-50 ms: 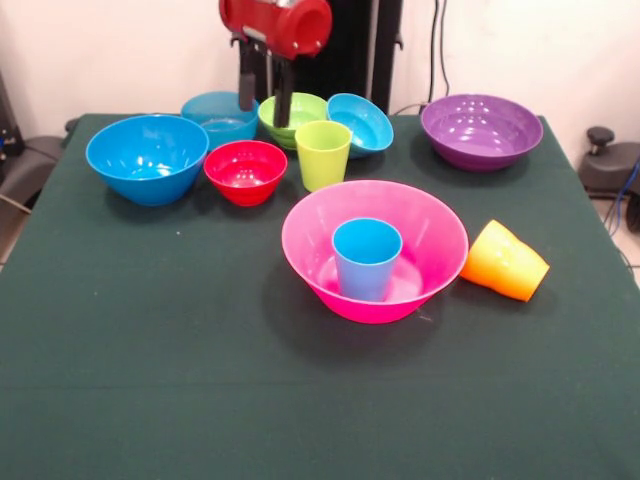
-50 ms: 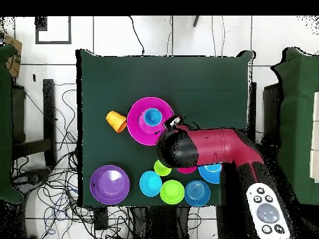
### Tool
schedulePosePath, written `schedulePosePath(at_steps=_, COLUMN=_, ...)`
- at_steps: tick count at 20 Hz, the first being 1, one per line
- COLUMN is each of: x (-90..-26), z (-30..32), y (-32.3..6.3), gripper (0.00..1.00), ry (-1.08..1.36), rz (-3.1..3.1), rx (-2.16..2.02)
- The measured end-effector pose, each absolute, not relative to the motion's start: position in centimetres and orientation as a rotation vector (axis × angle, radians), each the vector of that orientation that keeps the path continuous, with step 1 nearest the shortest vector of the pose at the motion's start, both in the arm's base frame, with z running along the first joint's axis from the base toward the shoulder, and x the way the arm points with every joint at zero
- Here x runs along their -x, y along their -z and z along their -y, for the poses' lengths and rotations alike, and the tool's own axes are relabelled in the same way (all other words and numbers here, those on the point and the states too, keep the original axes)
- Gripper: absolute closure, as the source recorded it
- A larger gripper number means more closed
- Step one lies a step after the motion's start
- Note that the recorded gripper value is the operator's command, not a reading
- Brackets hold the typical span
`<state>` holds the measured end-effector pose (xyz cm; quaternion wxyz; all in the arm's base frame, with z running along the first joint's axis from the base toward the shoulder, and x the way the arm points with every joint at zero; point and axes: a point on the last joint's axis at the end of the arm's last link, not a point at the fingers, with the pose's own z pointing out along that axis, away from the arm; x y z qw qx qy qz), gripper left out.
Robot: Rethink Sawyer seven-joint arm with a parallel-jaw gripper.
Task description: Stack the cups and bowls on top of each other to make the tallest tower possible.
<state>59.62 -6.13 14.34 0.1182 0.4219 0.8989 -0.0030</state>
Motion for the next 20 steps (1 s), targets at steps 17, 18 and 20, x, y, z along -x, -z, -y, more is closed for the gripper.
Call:
schedulePosePath(at_steps=17, x=-55.4, z=11.0, y=-8.1, gripper=0.00, ry=0.008, rz=-2.664, rx=-1.351)
schedulePosePath(at_steps=18, x=-55.0, z=11.3, y=-7.9, gripper=0.00, ry=0.011, rz=-2.668, rx=-1.354)
schedulePosePath(at_steps=20, x=-54.3, z=11.9, y=-7.5, gripper=0.00, ry=0.020, rz=-2.675, rx=-1.361)
